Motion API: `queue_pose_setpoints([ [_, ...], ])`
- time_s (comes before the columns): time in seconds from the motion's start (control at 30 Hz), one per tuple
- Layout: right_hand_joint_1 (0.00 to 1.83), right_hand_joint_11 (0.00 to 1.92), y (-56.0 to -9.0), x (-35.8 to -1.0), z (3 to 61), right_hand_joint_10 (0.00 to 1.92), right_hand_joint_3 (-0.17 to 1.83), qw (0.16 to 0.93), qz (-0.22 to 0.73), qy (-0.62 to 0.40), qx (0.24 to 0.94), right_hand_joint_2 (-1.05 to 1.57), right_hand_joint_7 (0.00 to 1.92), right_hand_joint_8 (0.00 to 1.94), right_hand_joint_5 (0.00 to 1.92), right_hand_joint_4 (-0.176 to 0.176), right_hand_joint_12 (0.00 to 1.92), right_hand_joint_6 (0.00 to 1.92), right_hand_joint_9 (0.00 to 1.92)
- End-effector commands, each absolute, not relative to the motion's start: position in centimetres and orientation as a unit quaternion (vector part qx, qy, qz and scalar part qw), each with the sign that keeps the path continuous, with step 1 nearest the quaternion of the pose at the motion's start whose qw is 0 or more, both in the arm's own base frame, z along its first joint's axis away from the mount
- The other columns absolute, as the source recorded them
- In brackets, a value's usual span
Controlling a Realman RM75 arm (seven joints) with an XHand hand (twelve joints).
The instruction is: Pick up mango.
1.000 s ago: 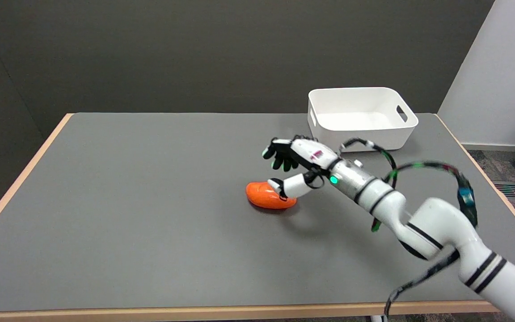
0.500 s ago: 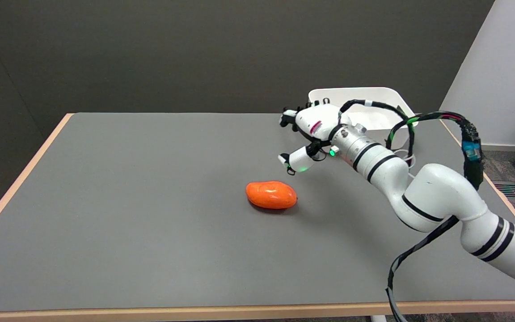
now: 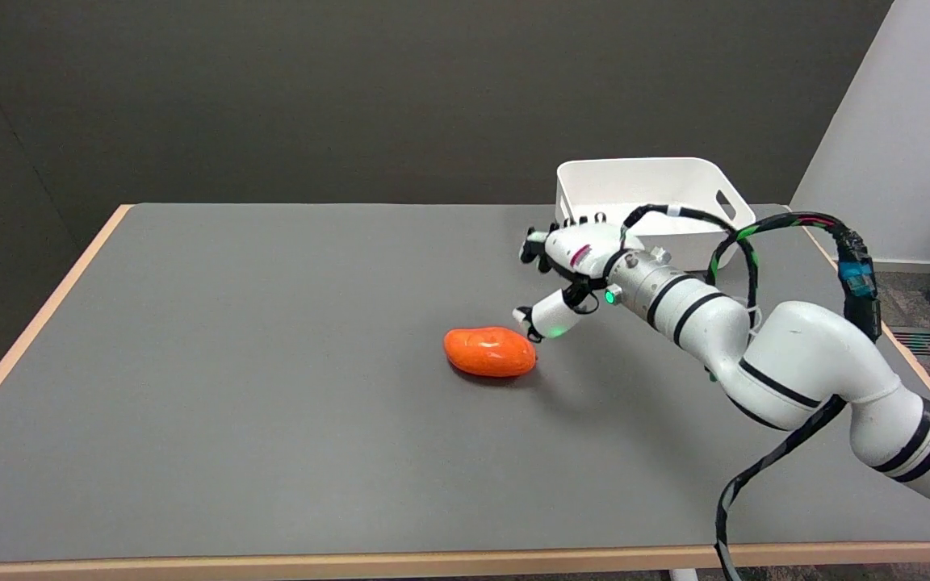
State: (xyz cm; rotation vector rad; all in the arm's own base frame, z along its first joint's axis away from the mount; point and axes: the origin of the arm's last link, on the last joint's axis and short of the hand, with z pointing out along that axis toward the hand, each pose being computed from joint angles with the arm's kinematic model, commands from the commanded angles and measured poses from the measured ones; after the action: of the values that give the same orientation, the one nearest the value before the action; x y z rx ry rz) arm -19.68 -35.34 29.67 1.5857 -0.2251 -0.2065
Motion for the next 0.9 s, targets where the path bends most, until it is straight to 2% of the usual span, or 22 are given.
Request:
queue_pose_setpoints([
  [0.03, 0.62, 0.28, -33.9, -19.7, 27.2, 1.14, 0.89, 0.606, -0.046, -0.259, 0.751, 0.61, 0.5, 0.63, 0.29, -0.083, 1.51, 0.57, 0.47],
  [0.27, 0.63, 0.28, -33.7, -19.5, 25.7, 1.17, 0.84, 0.576, -0.038, -0.258, 0.775, 0.64, 0.5, 0.65, 0.29, -0.11, 1.52, 0.56, 0.47],
  [0.43, 0.63, 0.3, -33.7, -19.6, 24.9, 1.19, 0.86, 0.568, -0.042, -0.255, 0.781, 0.63, 0.5, 0.67, 0.29, -0.115, 1.54, 0.58, 0.47],
  [0.77, 0.64, 0.31, -35.0, -19.6, 22.9, 1.18, 0.88, 0.584, -0.08, -0.205, 0.782, 0.61, 0.51, 0.68, 0.28, -0.118, 1.57, 0.59, 0.48],
  [0.9, 0.62, 0.3, -35.5, -19.2, 22.3, 1.17, 0.89, 0.592, -0.081, -0.17, 0.783, 0.61, 0.51, 0.66, 0.28, -0.103, 1.55, 0.58, 0.48],
])
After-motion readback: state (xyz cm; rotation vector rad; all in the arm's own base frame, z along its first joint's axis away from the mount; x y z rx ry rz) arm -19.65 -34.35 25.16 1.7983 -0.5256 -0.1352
